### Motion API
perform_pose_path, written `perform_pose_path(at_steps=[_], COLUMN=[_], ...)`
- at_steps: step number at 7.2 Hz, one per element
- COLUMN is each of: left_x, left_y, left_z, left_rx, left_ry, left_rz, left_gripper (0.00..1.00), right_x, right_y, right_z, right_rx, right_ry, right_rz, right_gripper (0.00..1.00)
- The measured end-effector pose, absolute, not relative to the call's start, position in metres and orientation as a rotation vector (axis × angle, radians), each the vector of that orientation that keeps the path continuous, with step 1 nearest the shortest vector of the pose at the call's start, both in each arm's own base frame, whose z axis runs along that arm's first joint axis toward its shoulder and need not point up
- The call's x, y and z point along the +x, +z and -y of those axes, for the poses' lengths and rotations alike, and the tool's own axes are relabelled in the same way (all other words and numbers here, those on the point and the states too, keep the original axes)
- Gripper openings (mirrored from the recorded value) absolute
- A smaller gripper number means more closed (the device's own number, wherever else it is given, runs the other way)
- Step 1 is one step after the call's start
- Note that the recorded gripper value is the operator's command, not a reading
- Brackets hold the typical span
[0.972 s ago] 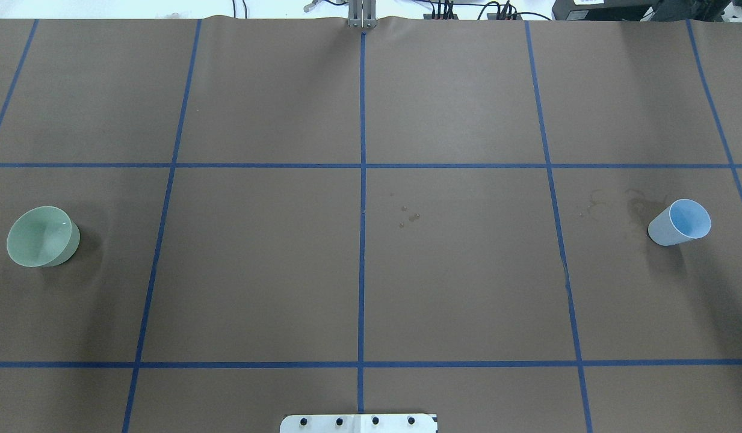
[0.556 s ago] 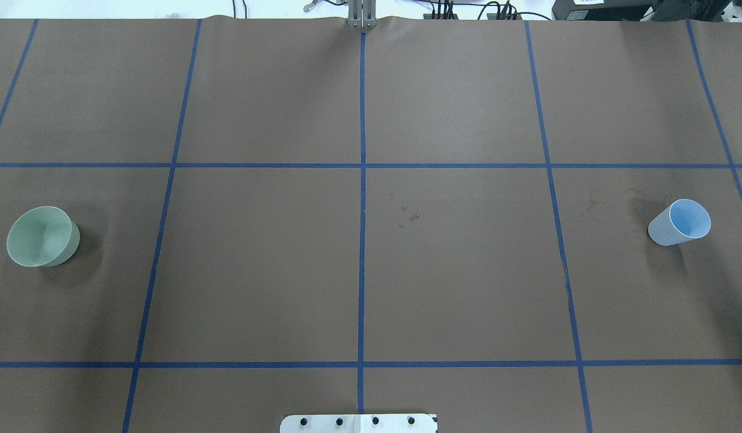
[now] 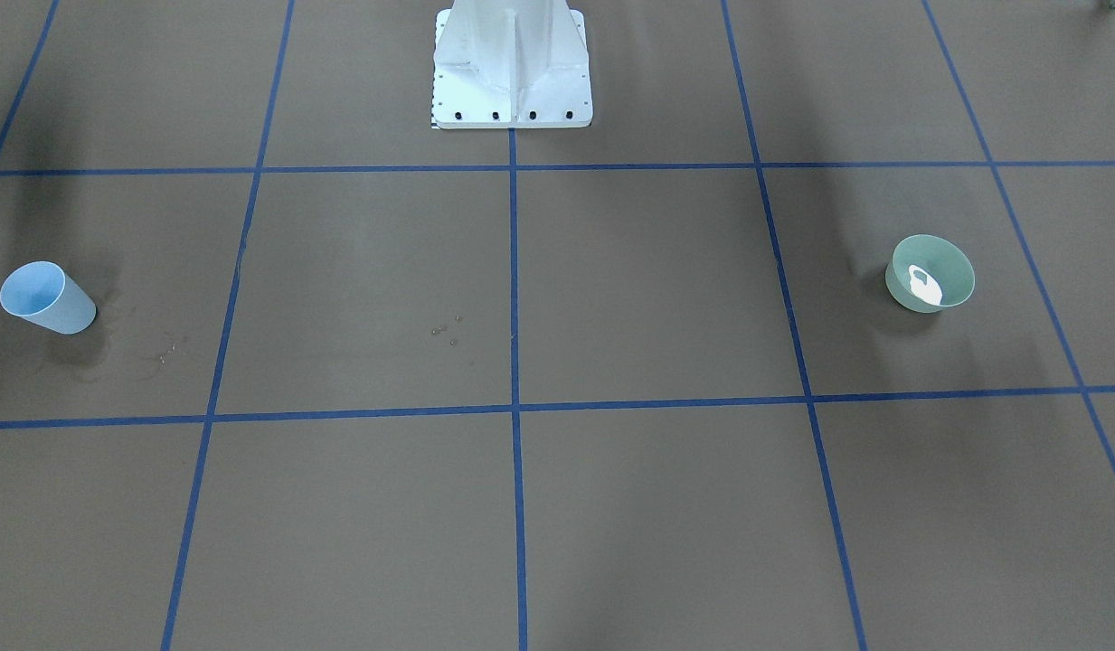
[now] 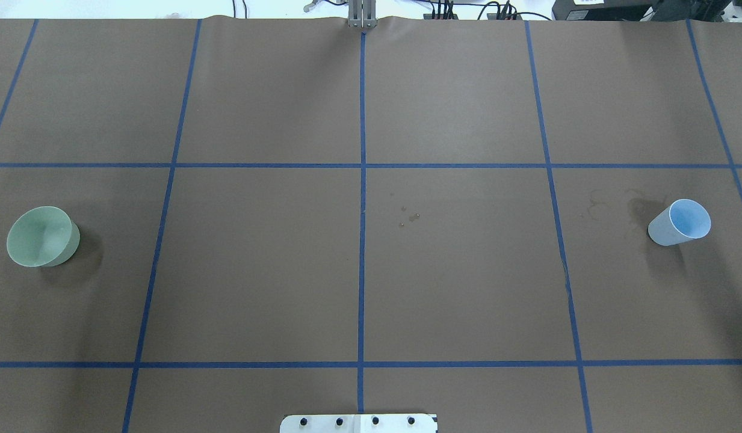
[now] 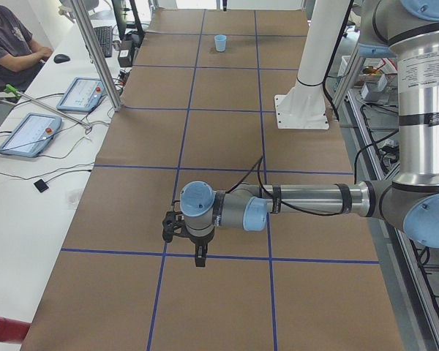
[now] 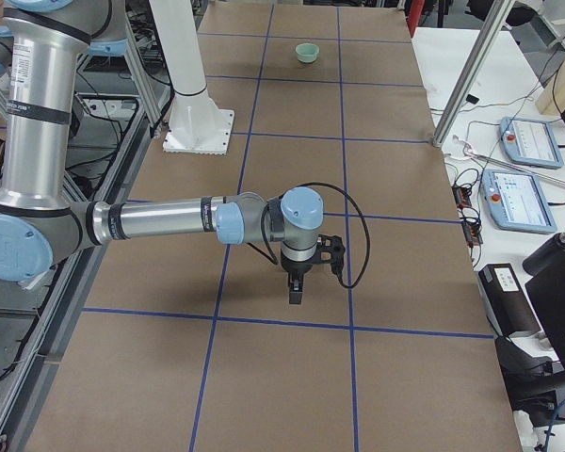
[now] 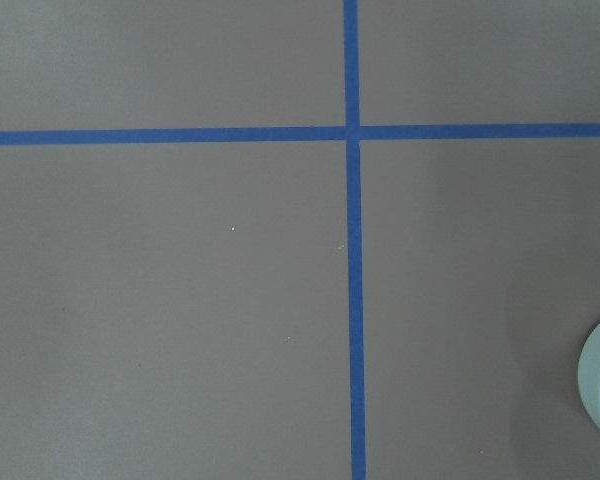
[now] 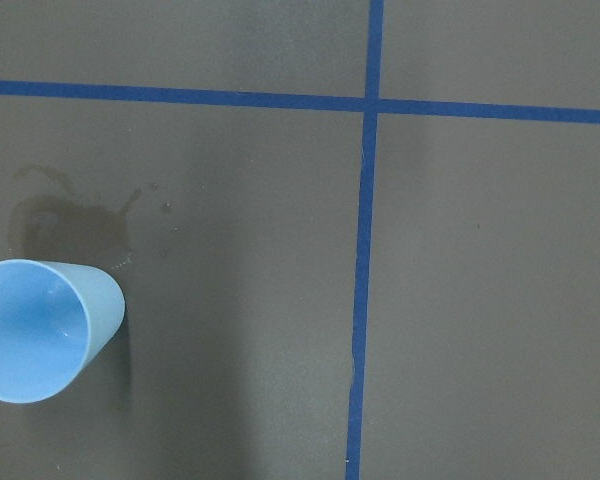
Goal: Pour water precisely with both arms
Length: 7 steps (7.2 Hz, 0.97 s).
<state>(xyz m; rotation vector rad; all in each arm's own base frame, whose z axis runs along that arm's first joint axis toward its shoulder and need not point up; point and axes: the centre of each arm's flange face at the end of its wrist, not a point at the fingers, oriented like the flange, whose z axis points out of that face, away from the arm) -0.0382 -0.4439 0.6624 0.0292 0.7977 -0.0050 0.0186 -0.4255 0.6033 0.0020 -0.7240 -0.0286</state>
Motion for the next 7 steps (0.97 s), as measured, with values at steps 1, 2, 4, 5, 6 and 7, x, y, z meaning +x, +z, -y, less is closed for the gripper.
perform_pose_path(at_steps=[1, 2, 4, 5, 6, 7], left_x=[-0.038, -0.038, -0.037, -0.038, -0.038, -0.038], left_y=[0.660, 0.656, 0.647, 0.645, 0.644, 0.645], left_z=[0.445, 0.447, 0.454, 0.455, 0.454, 0.453], left_rx=[0.034, 0.032, -0.007, -0.019, -0.023, -0.022], left_ry=[-0.004, -0.009, -0.043, -0.051, -0.055, -0.055], left_rz=[-0.801, -0.804, -0.798, -0.797, -0.797, -0.791], left_gripper=[1.00, 1.00, 1.00, 1.00, 1.00, 1.00], right_x=[0.019, 0.020, 0.020, 0.020, 0.019, 0.018], right_y=[0.606, 0.609, 0.613, 0.613, 0.613, 0.613], right_z=[0.427, 0.430, 0.433, 0.433, 0.433, 0.434], right_rx=[0.001, -0.002, -0.004, -0.005, -0.005, -0.006], right_ry=[-0.027, -0.026, -0.024, -0.023, -0.024, -0.025], right_rz=[0.715, 0.702, 0.690, 0.691, 0.694, 0.695], right_gripper=[0.99, 0.99, 0.99, 0.99, 0.99, 0.99])
